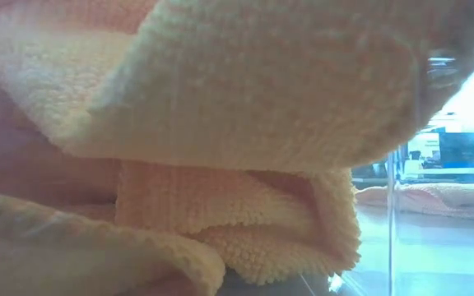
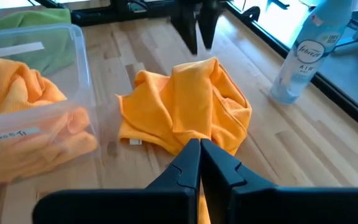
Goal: Sort microfiber towel by color & place in baskets
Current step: Put the yellow towel into the left transparent bin
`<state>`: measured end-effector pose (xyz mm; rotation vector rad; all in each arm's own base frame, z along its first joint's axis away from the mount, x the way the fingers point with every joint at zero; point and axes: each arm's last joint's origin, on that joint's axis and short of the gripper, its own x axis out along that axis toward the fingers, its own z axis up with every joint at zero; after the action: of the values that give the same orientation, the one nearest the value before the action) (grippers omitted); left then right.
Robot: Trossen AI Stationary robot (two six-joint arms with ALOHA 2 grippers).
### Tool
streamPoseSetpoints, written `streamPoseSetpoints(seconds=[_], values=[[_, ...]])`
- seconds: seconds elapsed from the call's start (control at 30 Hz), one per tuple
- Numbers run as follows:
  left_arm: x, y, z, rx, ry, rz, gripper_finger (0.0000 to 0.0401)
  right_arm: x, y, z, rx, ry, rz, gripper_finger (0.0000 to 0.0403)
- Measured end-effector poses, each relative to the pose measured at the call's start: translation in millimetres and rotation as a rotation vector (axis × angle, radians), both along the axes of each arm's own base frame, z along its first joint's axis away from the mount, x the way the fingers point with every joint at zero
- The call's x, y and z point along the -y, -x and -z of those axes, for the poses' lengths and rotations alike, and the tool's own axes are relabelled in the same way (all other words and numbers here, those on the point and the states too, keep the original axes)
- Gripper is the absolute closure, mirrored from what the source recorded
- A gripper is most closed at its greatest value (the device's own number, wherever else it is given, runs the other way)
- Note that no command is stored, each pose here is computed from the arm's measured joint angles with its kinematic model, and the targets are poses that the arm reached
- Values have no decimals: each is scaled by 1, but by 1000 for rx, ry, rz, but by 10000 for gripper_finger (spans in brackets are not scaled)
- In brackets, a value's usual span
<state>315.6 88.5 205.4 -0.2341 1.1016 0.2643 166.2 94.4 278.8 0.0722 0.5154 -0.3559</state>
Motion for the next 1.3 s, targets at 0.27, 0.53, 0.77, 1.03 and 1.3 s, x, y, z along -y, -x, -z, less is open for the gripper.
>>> streamPoseSetpoints(seconds=[0.27, 0.53, 0.77, 1.03, 1.3], values=[[1, -12, 38, -95, 59, 6, 261, 0, 0, 0, 5, 2, 3, 396], [6, -9, 19, -38, 32, 10, 390, 1, 1, 1, -9, 14, 4, 396], [11, 14, -41, 136, -38, -66, 399, 1, 1, 1, -19, 21, 3, 396], [37, 57, -121, 467, -98, -122, 401, 1, 1, 2, -29, 9, -11, 396], [72, 77, -166, 751, -80, -86, 401, 1, 1, 2, -29, 8, -11, 396]])
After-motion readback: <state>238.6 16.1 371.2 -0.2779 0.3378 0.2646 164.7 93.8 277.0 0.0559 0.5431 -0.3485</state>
